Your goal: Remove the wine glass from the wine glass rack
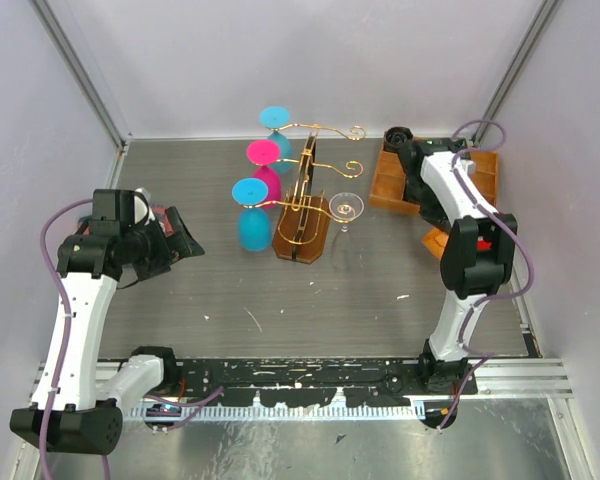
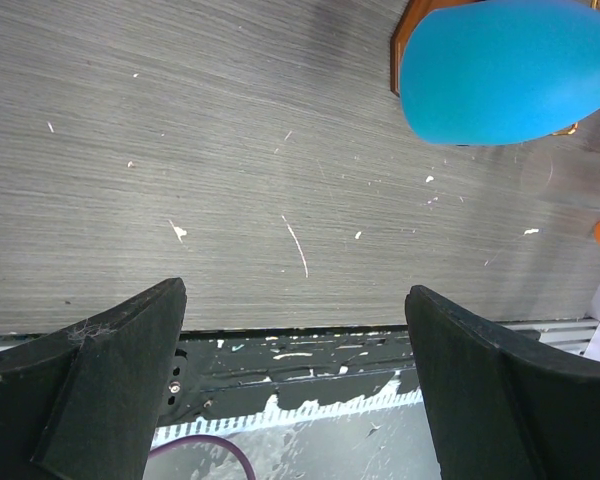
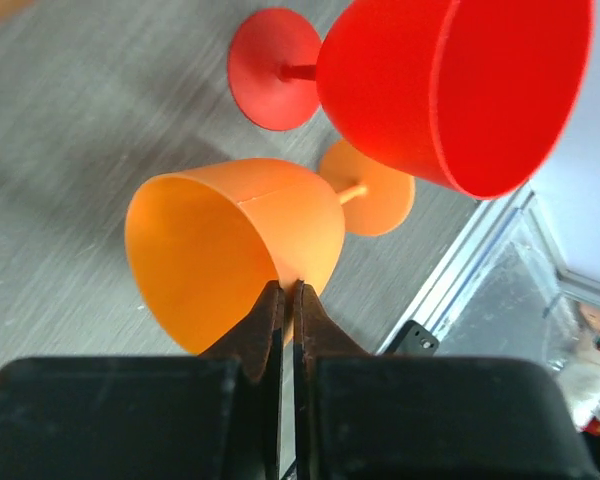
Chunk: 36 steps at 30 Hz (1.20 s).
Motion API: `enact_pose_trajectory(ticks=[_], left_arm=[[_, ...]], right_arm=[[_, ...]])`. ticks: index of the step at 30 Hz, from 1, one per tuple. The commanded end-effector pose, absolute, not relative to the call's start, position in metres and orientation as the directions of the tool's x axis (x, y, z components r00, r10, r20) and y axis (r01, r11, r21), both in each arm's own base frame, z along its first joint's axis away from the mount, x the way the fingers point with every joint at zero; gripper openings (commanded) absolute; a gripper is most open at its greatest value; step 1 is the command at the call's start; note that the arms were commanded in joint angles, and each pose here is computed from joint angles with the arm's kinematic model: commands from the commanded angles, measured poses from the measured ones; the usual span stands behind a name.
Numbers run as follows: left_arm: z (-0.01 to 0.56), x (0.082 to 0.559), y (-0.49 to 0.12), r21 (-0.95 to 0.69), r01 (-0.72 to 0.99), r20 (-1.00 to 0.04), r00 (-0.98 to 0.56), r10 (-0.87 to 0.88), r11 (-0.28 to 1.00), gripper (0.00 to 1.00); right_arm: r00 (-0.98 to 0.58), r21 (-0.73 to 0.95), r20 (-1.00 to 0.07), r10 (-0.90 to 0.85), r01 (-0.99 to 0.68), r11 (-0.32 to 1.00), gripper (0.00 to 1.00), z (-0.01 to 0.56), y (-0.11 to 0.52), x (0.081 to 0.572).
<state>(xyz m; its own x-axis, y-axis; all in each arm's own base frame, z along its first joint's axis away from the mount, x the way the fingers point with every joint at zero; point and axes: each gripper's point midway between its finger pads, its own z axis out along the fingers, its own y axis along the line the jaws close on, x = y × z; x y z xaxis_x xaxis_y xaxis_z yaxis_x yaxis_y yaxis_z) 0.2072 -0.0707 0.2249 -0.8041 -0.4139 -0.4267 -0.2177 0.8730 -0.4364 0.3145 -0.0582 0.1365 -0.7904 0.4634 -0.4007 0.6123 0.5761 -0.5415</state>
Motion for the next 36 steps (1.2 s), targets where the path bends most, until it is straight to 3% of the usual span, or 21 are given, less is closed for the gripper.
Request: enact_pose_trajectory(ticks=[1, 11, 22, 36], left_arm=[[0.224, 0.21, -0.074, -0.451, -0.195, -0.43, -0.808, -0.403, 0.871, 0.99], [0.224, 0.207, -0.073, -0.447, -0.196, -0.434, -0.805, -0.404, 0.873, 0.99], [0.224, 0.206, -0.072, -0.442, -0.197, -0.434, -0.806, -0.401, 0.875, 0.98], [0.222, 0.207, -0.07, -0.432, -0.201, -0.434, -0.808, -0.398, 0.879, 0.99]], right_arm=[[-0.642, -0.243, -0.541, 0.543, 0.737, 0.63, 0.0, 0.196, -0.035, 0.342], [-0.54, 0.017, -0.582, 0.608, 0.74, 0.673, 0.0, 0.227, -0.039, 0.351], [-0.51, 0.059, -0.55, 0.661, 0.766, 0.64, 0.0, 0.187, -0.061, 0.347], [-0.466, 0.072, -0.599, 0.652, 0.779, 0.623, 0.01, 0.185, -0.085, 0.358]])
